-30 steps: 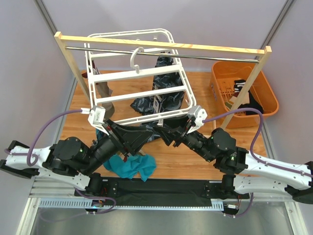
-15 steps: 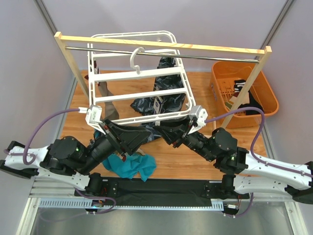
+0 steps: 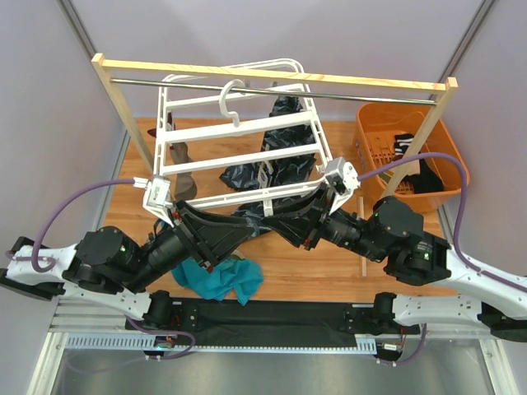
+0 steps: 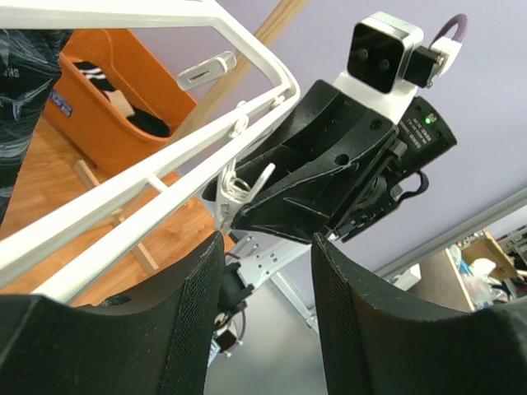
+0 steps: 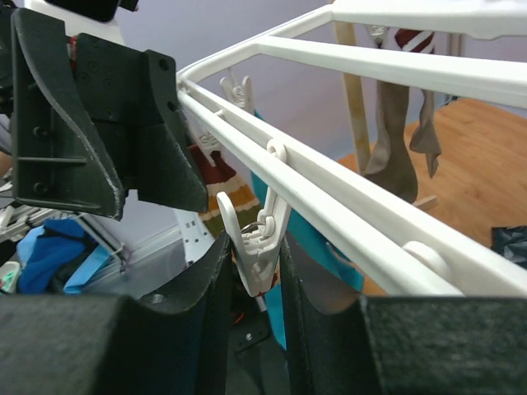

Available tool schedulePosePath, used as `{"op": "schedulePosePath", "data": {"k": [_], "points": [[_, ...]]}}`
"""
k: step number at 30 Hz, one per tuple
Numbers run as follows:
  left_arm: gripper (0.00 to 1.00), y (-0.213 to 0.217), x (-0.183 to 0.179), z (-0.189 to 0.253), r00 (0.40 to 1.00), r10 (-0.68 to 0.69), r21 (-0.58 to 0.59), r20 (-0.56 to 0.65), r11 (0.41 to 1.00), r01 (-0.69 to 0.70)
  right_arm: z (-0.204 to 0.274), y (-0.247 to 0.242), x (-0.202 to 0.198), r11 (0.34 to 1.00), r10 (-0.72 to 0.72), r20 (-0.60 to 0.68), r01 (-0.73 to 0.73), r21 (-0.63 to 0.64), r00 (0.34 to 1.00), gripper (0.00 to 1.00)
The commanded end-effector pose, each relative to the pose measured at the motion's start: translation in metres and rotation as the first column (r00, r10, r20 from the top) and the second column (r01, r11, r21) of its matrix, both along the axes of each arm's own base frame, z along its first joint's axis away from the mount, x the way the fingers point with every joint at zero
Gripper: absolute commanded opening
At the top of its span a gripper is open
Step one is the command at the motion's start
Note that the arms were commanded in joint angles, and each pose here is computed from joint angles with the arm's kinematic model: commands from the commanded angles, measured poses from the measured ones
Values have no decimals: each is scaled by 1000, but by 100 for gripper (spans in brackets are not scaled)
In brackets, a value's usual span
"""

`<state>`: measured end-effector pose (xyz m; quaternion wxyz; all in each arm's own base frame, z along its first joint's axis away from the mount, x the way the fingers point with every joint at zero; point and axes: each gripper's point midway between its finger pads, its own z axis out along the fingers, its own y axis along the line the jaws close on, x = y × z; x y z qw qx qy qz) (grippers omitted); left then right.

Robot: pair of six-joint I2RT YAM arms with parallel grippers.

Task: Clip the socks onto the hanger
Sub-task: Pick up the clamp from the hanger.

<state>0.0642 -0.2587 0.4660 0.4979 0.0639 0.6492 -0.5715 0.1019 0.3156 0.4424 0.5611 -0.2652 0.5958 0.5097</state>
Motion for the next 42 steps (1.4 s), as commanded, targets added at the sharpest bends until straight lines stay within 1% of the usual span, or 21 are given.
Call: {"op": "schedulePosePath", "data": {"k": [1, 4, 8, 10, 16, 19, 20, 22, 23, 24, 25, 26, 27, 28, 30, 33, 35, 37, 39, 41, 42], "points": [[54, -7, -6, 3, 999, -35, -31, 7, 999, 35, -4, -6, -22, 994, 91, -117, -98, -49, 989, 0], [56, -13, -7, 8, 999, -35, -60, 16, 998, 36, 4, -13, -39, 984, 169, -156, -176, -31, 973, 0], [60, -22, -10, 24, 999, -40, -101, 37, 994, 43, 2, -19, -54, 969, 232, -205, -244, -35, 951, 0], [61, -32, -10, 22, 999, -32, -78, 43, 996, 35, 3, -20, -59, 962, 258, -215, -270, -29, 942, 0], [60, -40, -7, 17, 999, -8, -43, 35, 999, 10, 5, -21, -57, 966, 251, -229, -260, -9, 940, 0], [58, -29, -5, 17, 999, -6, -56, 39, 998, 8, 0, -24, -44, 982, 174, -205, -186, -40, 963, 0], [56, -27, -5, 15, 999, -7, -58, 41, 998, 9, -2, -27, -40, 985, 152, -189, -164, -47, 970, 0], [53, -17, -1, 11, 1000, 10, -48, 29, 999, -8, -11, -27, -28, 992, 93, -157, -105, -69, 983, 3], [52, -11, 2, 11, 1000, 23, -50, 16, 999, -23, -4, -29, -26, 995, 85, -129, -90, -34, 988, 5], [50, -8, 5, 10, 999, 39, -40, 17, 998, -38, -2, -29, -23, 997, 76, -123, -78, -16, 990, 13], [48, -5, 6, 8, 999, 42, -28, 13, 999, -42, -6, -27, -21, 998, 65, -119, -67, -13, 991, 15], [47, -4, 6, 6, 999, 45, -21, 9, 999, -45, 2, -24, -20, 997, 71, -104, -70, 20, 992, 17], [46, 0, 8, 7, 999, 52, -24, 5, 998, -52, 3, -21, -18, 998, 65, -95, -63, 23, 993, 22], [46, 0, 9, 3, 998, 59, -9, -1, 998, -59, 4, -19, -15, 998, 53, -94, -51, 24, 994, 23], [46, 3, 13, 1, 996, 84, -1, -17, 996, -84, -2, -8, -9, 999, 33, -100, -34, -8, 994, 25], [46, 5, 17, -1, 994, 108, 12, -14, 994, -107, -4, 1, -3, 1000, 19, -89, -21, -15, 996, 27], [46, 7, 17, -1, 994, 112, 22, -3, 993, -112, -11, -2, 8, 999, -47, -97, 45, -26, 994, 28], [47, 9, 20, -5, 992, 127, 37, -3, 991, -127, -12, -7, 16, 995, -96, -91, 94, -20, 991, 32], [47, 11, 21, -6, 991, 135, 37, -4, 990, -134, -19, -5, 17, 995, -101, -85, 99, -31, 991, 39], [47, 12, 21, -7, 991, 135, 39, -1, 990, -135, -20, -3, 18, 995, -98, -71, 96, -34, 993, 43], [47, 12, 22, -6, 991, 135, 36, 0, 990, -135, -20, -2, 18, 995, -97, -65, 95, -33, 993, 47]]}}
